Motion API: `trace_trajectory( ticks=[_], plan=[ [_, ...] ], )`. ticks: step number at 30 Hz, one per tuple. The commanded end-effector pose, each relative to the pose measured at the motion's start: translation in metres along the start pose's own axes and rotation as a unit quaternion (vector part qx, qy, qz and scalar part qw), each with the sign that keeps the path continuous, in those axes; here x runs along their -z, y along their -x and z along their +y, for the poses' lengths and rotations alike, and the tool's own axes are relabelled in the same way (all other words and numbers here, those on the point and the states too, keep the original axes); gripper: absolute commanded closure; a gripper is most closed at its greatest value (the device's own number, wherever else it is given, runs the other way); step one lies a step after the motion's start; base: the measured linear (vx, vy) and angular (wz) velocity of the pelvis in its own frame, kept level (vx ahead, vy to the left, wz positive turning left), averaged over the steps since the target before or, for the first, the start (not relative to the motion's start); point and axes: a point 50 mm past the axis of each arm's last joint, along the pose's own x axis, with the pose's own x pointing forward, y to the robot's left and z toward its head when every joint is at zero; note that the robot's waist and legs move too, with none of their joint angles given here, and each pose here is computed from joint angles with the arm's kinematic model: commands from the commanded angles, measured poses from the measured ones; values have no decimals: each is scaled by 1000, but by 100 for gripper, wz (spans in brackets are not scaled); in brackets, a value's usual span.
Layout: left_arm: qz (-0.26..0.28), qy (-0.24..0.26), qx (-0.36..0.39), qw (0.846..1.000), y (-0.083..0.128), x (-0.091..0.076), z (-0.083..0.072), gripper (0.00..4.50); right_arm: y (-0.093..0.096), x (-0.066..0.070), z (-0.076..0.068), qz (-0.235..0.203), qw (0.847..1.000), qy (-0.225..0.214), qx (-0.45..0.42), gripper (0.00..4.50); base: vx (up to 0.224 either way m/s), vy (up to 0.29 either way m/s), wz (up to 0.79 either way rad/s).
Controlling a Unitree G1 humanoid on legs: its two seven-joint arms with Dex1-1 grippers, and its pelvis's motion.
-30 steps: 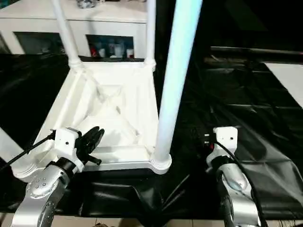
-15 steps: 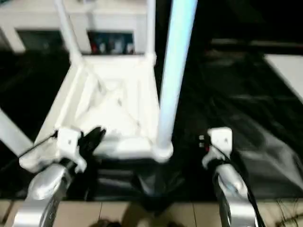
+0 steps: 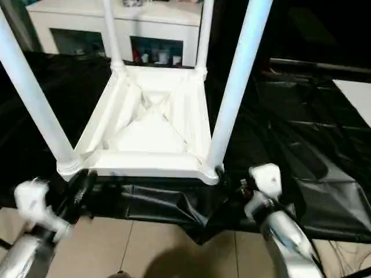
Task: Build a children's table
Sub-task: Rotate leg to tighten, then flip table
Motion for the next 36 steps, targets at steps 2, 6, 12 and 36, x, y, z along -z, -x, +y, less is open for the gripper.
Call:
trace_trajectory(
  ticks=[2, 6, 12, 36],
  plan=[
    [-32, -17, 14, 999, 5, -4, -5, 285, 7, -6, 10, -14, 995, -30, -89, 32, 0, 0, 0],
    [-85, -62, -45, 993, 15, -18, 9, 244, 2, -9, 24, -12, 989, -42, -144, 0, 0, 0, 0],
    [-149, -95, -129, 976, 20, -46, 21, 195, -20, -13, 32, -15, 985, -29, -172, 0, 0, 0, 0],
    [-53, -86, -142, 985, -41, -44, 56, 7, -46, -22, 44, -44, 988, -38, -146, 0, 0, 0, 0]
  ],
)
